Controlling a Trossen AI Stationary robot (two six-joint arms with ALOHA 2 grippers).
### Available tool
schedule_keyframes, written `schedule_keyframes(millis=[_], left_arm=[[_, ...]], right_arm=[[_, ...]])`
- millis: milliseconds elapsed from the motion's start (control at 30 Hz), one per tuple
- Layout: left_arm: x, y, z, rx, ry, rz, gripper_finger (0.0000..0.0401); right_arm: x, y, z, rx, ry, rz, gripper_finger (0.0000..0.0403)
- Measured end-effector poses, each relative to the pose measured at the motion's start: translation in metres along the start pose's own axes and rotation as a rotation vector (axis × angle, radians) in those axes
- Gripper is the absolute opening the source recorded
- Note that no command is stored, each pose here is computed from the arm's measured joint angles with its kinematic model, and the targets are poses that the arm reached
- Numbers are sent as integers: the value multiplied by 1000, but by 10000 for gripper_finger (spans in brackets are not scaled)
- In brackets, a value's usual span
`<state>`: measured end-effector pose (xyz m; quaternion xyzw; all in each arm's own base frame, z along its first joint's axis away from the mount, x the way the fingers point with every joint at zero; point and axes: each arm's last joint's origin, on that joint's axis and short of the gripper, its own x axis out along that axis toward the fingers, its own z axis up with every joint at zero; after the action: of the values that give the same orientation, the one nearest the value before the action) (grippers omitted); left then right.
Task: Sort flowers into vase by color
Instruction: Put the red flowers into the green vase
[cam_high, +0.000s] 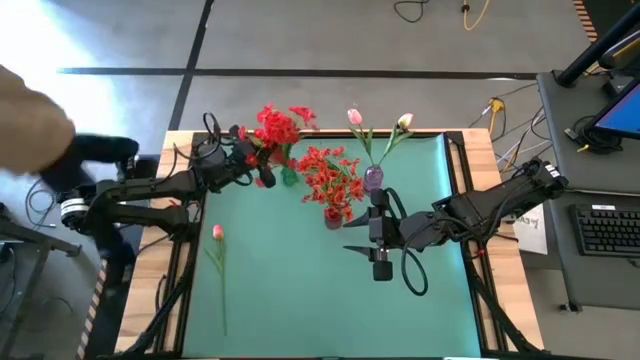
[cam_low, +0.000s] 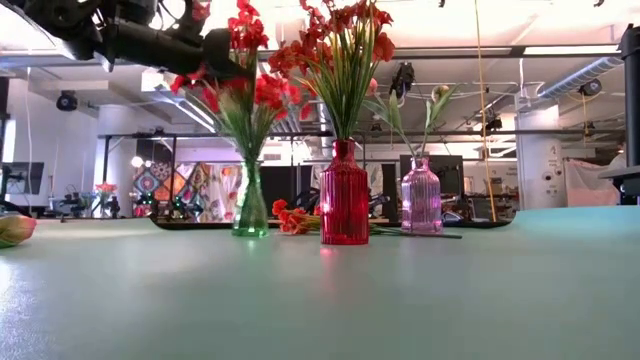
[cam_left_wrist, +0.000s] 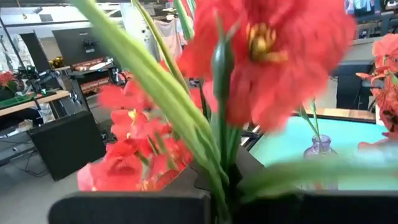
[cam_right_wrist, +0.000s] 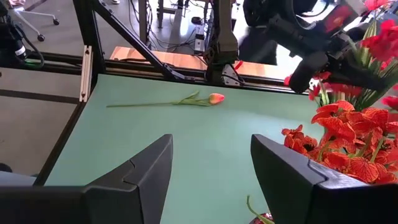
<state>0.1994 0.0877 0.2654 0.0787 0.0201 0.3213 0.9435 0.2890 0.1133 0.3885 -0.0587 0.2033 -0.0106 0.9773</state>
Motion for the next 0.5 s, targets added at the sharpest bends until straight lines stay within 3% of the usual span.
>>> schedule_keyframes(millis=[500], left_arm=[[2,2,19,73,11,-3,0]], right_arm=[[0,0,0,14,0,0,210]])
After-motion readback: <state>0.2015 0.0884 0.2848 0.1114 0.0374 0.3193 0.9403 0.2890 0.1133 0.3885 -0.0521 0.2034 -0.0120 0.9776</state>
